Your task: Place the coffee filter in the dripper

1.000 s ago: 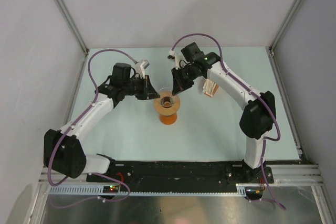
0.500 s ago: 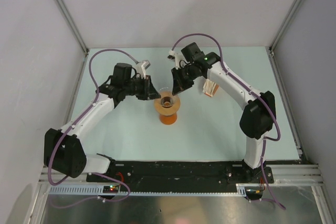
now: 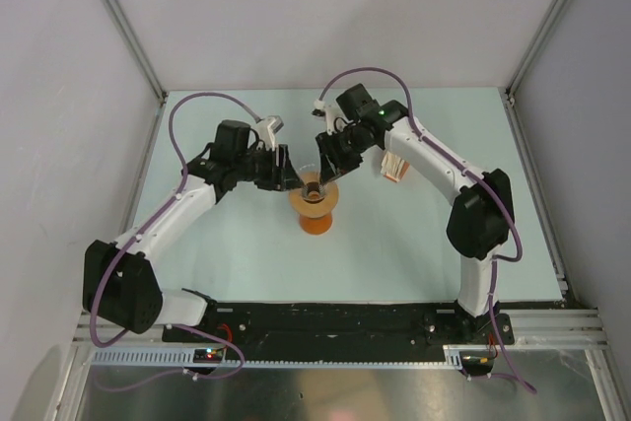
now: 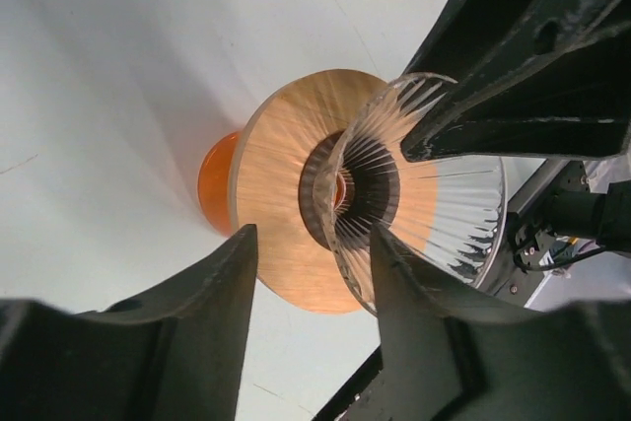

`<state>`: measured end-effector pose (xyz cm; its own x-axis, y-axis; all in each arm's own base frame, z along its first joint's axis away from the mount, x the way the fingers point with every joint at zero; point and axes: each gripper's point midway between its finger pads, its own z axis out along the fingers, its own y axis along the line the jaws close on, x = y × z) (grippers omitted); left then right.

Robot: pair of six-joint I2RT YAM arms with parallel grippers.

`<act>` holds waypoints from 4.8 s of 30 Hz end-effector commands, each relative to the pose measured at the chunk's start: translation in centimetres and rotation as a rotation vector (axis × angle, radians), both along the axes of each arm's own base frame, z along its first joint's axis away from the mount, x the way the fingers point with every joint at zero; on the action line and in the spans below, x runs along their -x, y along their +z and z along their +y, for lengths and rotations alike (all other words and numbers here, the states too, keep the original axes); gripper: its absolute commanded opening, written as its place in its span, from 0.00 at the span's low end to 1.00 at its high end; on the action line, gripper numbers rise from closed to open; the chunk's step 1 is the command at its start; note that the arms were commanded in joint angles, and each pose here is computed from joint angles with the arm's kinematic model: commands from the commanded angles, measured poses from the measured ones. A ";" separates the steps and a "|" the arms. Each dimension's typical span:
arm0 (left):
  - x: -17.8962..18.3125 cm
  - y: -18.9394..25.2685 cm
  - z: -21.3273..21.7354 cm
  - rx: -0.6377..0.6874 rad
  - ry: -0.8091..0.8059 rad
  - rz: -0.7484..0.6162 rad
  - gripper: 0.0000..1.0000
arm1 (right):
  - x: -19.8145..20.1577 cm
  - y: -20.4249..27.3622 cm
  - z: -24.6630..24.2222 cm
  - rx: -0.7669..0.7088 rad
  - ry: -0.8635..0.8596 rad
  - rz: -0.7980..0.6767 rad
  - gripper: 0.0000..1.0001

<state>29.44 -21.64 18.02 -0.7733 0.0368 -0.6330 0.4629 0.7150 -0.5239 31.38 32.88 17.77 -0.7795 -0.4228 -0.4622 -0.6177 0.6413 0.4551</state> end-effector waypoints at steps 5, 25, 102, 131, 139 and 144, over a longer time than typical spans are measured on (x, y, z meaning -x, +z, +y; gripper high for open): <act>0.0 1.2 0.1 -0.023 -0.017 -0.037 0.68 | 0.1 1.6 -0.1 -0.038 0.003 -0.001 0.46; -0.5 14.5 4.0 -0.021 0.122 -0.459 1.00 | -4.0 12.8 -10.3 -0.190 -0.193 -0.297 0.78; 0.7 13.3 5.2 -0.020 0.171 -0.420 1.00 | -14.3 -4.4 -20.4 0.260 -0.885 -0.189 0.23; 0.8 14.5 5.3 -0.036 0.139 -0.484 1.00 | -4.2 9.0 -20.0 -0.063 -0.470 -0.349 0.00; 3.2 15.6 3.4 -0.012 -0.110 -0.578 1.00 | 4.2 12.9 -17.6 -0.176 -0.004 -0.533 0.00; 4.3 15.8 2.5 0.007 -0.219 -0.616 1.00 | 8.9 14.1 -15.9 -0.203 0.206 -0.660 0.00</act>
<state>26.53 -18.25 31.30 -0.3701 0.1076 -0.9227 0.7101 0.6732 -0.2063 26.96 15.08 30.99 -0.4203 -0.2909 -0.8595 -0.7616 0.6281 0.1598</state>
